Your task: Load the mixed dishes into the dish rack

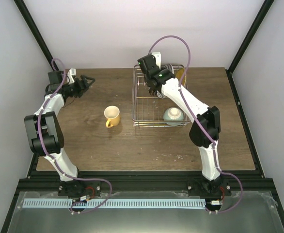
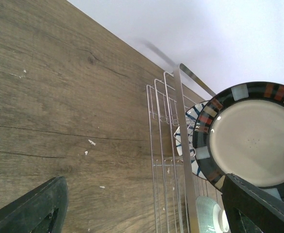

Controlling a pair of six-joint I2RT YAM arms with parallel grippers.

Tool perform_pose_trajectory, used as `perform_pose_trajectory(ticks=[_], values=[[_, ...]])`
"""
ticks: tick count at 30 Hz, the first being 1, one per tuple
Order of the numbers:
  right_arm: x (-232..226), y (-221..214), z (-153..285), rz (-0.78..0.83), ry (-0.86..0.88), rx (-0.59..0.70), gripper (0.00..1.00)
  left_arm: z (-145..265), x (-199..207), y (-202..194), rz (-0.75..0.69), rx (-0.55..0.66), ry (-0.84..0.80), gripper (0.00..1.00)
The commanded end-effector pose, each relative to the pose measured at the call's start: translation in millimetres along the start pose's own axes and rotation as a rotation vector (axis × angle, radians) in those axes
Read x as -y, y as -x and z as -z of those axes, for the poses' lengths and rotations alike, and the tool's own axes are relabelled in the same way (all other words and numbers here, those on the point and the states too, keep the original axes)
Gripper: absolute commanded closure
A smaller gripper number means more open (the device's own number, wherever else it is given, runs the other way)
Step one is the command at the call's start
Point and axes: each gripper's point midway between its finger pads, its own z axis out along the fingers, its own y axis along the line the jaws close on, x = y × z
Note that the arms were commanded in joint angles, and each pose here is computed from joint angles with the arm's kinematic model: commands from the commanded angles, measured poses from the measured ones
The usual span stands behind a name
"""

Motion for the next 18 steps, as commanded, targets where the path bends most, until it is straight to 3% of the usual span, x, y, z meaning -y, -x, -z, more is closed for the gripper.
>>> perform_pose_trajectory(ticks=[1,18], values=[[3.8,53.1,22.9,-0.139,0.008,0.151,0.99,-4.2,-4.0,-2.7,-0.012,-0.01,0.001,0.12],[-28.5,27.6,-0.8,-0.081,0.052,0.091,0.99,-6.6,-2.6,-5.5,-0.015,-0.019,-0.003,0.12]])
